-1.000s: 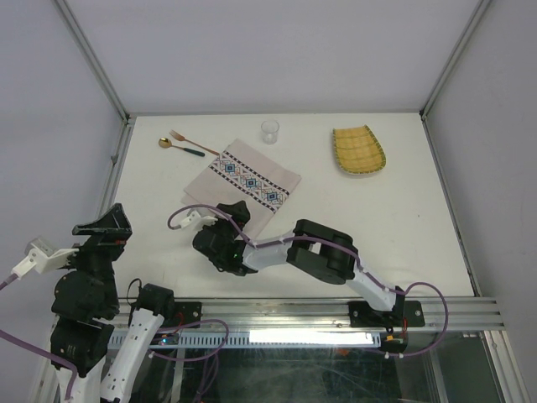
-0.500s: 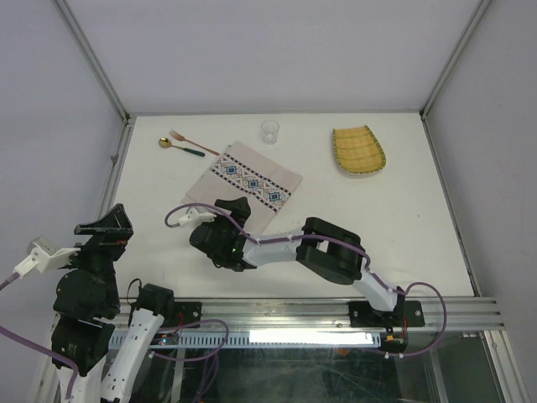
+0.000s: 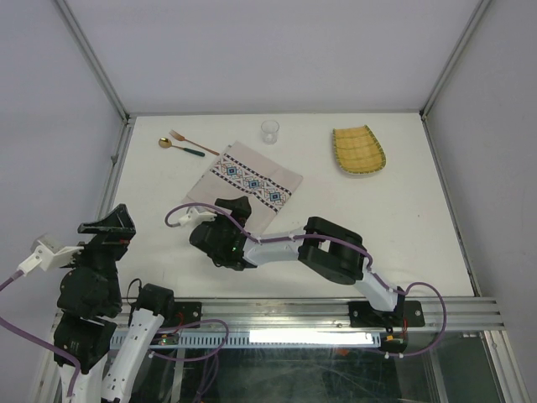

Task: Set the dinner table for one person
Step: Flatten out the napkin at the center of the board.

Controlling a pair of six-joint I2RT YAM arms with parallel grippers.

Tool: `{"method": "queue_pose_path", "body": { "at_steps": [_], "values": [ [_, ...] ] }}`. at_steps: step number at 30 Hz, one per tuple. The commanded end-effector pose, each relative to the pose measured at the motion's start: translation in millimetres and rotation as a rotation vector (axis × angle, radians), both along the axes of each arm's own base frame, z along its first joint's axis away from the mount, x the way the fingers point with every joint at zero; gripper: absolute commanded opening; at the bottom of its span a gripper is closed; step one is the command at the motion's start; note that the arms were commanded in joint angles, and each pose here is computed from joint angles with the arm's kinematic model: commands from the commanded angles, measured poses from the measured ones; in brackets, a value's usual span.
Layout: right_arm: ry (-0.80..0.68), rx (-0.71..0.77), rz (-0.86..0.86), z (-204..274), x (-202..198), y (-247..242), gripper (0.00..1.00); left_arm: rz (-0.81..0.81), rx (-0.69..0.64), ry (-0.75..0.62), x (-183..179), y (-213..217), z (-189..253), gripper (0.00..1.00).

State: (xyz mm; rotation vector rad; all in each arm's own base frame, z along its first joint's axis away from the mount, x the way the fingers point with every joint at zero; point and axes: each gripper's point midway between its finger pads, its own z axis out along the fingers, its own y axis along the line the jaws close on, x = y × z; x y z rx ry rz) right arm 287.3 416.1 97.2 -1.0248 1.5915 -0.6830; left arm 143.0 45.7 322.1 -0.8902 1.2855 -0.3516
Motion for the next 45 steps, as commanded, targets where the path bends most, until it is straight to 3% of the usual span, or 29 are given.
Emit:
{"method": "queue_pose_path", "body": {
  "at_steps": [1,5,6,7,8,9,14,23,27,30,45],
  "values": [
    [-0.038,0.107,-0.029,46,7,1,0.92,-0.012,-0.009,-0.031,-3,-2,6,0.99],
    [-0.028,0.068,-0.035,43,10,-2,0.92,-0.010,-0.008,-0.033,-4,-1,5,0.99],
    [0.019,0.006,0.028,38,10,6,0.13,-0.010,-0.008,-0.030,-3,-1,5,0.99],
    [0.050,0.001,0.027,34,10,6,0.12,-0.013,-0.007,-0.029,-3,-2,4,0.99],
    [0.070,0.006,0.021,31,11,5,0.27,-0.014,-0.008,-0.026,-2,-2,3,0.99],
    [0.075,0.007,0.017,30,11,3,0.35,-0.015,-0.008,-0.024,-2,-2,2,0.99],
    [0.070,-0.012,0.012,25,14,-1,0.47,-0.015,-0.011,-0.022,-1,-3,1,0.99],
    [0.070,-0.011,0.008,24,16,-2,0.35,-0.015,-0.011,-0.015,2,-4,-2,0.99],
    [0.065,-0.012,0.001,26,17,-4,0.10,-0.043,-0.014,0.010,11,-11,-13,0.99],
    [0.059,-0.001,-0.007,31,18,-6,0.00,-0.090,-0.030,0.054,21,-22,-34,0.99],
    [0.017,0.026,-0.045,56,21,-14,0.00,-0.126,-0.129,0.097,34,-36,-67,0.99]
  ]
}}
